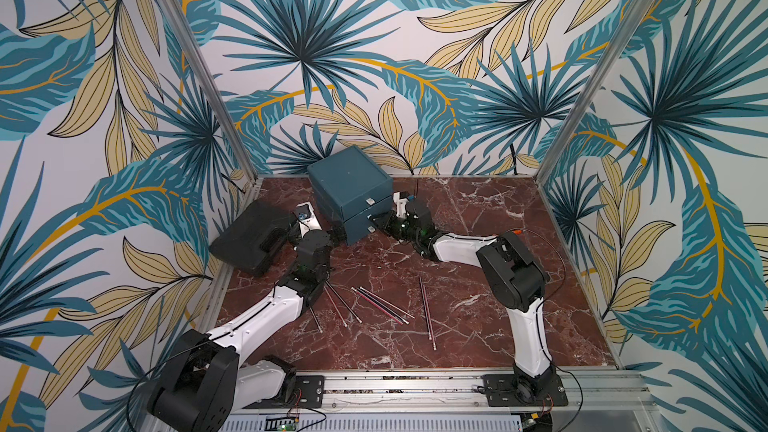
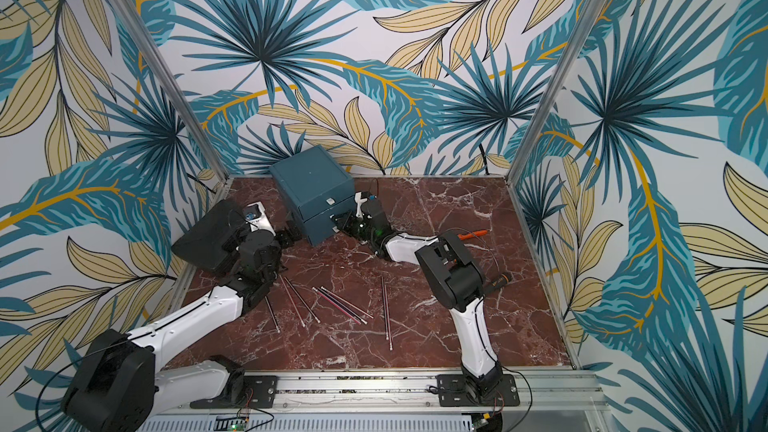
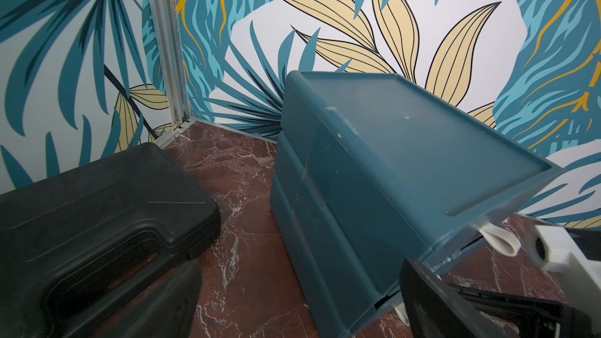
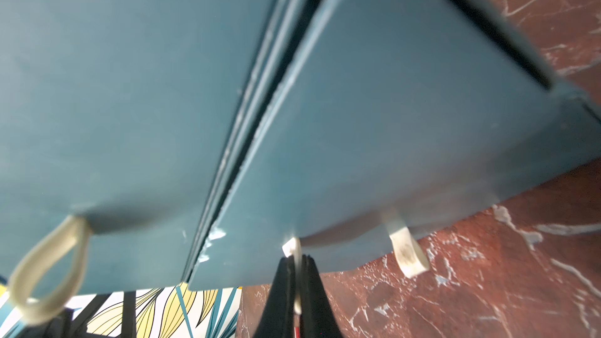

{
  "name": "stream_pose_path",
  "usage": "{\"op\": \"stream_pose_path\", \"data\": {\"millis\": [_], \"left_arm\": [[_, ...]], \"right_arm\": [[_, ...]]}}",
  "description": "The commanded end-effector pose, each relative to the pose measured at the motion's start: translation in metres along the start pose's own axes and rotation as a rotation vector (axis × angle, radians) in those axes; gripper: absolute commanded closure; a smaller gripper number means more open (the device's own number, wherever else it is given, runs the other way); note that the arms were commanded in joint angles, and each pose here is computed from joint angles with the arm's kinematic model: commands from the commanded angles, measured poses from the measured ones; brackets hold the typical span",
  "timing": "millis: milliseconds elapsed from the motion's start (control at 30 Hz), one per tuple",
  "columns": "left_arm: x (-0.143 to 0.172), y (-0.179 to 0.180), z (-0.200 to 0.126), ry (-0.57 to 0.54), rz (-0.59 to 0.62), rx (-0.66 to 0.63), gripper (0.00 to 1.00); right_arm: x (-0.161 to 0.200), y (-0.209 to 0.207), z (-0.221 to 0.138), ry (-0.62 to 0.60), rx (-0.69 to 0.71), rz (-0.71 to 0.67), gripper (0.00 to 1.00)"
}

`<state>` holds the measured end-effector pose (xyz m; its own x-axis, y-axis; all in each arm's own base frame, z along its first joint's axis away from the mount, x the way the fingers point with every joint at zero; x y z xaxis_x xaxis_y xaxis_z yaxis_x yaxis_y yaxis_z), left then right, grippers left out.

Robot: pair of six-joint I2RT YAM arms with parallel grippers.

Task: Please place the pencils in the drawer according to their color
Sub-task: Open the drawer in the storage box.

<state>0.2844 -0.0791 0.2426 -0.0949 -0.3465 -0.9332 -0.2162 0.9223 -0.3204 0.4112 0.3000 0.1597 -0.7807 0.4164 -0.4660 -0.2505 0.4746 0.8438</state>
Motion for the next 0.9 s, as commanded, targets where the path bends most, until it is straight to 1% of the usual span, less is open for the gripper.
{"op": "stream_pose_path", "data": {"millis": [0, 233, 567, 867], "left_arm": [[0.0, 0.005, -0.004, -0.008, -0.002, -0.021, 0.0], [0.0, 0.007, -0.005, -0.013, -0.005, -0.03, 0.0], [-0.001, 0.008, -0.006, -0.019, 0.002, -0.042, 0.0], [0.0, 0.01, -0.006, -0.022, 0.001, -0.052, 0.0]], "right_arm": [[0.01, 0.008, -0.014, 0.019, -0.006, -0.017, 1.0], [0.023, 0.004, -0.04, 0.025, 0.038, -0.014, 1.0], [0.051, -0.007, -0.08, 0.076, 0.122, -0.012, 1.0], [0.069, -0.014, -0.104, 0.112, 0.188, -0.016, 1.0]]}}
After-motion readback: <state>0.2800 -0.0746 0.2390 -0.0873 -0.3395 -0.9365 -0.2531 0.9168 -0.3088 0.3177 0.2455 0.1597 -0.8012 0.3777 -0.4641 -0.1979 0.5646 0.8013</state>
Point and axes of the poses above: each gripper's point midway between its finger pads, its own z axis out along the fingers, its own y axis along the line the jaws close on, x = y × z, the point moved 10 cm from there along -z, back along the fingers, and after that the axes turned 5 degrees about -z, right-handed, at the moved point
